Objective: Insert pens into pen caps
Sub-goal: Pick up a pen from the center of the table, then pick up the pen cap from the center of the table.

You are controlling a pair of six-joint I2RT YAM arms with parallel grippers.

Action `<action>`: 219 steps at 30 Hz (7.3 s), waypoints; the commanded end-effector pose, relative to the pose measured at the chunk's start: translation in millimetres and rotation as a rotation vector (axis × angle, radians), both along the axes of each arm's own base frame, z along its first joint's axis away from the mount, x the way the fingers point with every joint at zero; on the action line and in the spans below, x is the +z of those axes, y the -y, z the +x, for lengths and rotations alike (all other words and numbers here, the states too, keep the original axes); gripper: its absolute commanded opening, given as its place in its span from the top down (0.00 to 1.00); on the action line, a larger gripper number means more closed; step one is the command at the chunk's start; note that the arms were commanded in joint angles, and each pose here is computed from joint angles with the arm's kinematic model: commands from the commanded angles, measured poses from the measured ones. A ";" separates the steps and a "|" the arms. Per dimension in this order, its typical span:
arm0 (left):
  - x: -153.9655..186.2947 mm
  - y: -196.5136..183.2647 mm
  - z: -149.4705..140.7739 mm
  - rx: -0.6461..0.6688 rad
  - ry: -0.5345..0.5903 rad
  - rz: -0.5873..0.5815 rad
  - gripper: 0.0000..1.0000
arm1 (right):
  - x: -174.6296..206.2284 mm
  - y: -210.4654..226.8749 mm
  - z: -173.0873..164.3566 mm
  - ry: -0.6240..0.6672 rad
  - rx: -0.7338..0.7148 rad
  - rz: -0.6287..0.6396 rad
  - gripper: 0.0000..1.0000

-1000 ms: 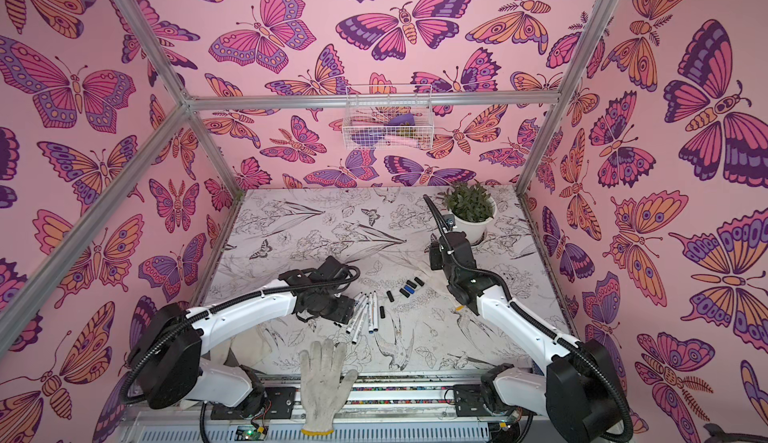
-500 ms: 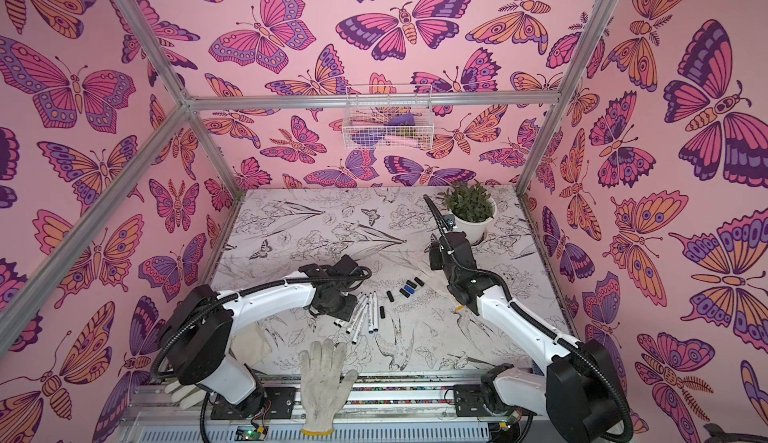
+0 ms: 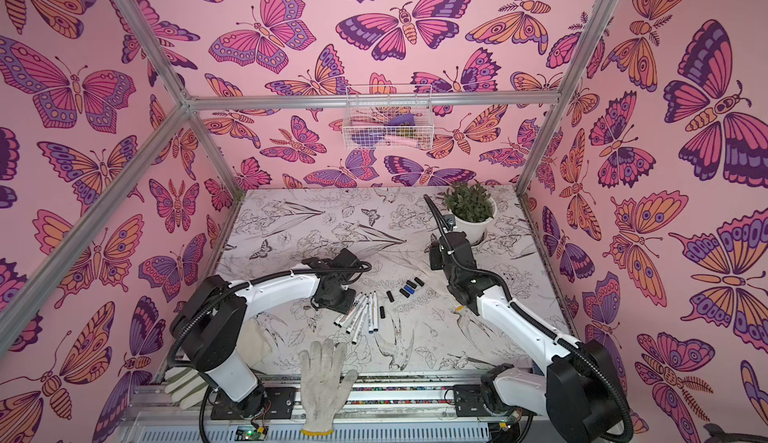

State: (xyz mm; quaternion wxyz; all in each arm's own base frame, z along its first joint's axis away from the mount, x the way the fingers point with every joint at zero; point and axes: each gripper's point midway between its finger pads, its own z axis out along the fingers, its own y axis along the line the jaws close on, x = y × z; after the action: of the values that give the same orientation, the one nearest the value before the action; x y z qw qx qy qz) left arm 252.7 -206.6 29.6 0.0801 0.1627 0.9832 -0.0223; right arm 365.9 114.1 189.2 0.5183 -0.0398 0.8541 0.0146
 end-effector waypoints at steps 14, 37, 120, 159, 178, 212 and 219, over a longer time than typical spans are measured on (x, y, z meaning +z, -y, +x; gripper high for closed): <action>-10.5 -10.4 -20.2 -0.018 -0.069 0.021 0.55 | 7.6 4.6 -3.4 0.018 -0.022 0.009 0.54; -5.0 -11.2 -10.5 0.042 -0.033 0.009 1.00 | 15.4 -3.0 -5.5 0.021 0.013 0.052 0.54; 199.6 153.1 45.8 -0.362 0.478 -0.857 0.70 | 90.1 -153.6 -50.5 -0.144 0.719 0.760 1.00; 133.0 73.2 50.9 -0.044 0.426 -0.686 1.00 | -94.2 -31.5 -43.6 -0.708 0.125 -0.084 0.47; 127.0 68.3 43.2 -0.036 0.408 -0.680 1.00 | -149.8 -64.3 -27.5 -0.848 0.186 -0.136 0.56; 128.0 67.5 39.0 -0.049 0.401 -0.682 1.00 | -187.2 -61.0 -39.6 -0.951 0.143 -0.133 0.69; 127.8 69.9 39.7 -0.053 0.393 -0.687 1.00 | -184.1 -57.9 -35.5 -0.927 0.123 -0.139 0.85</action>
State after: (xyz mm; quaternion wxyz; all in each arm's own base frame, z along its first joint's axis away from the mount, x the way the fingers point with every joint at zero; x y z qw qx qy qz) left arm 295.7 -275.4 158.8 0.3212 0.1427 0.8794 -0.3211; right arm 342.8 176.4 18.9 0.1017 -0.1137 0.9882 0.0129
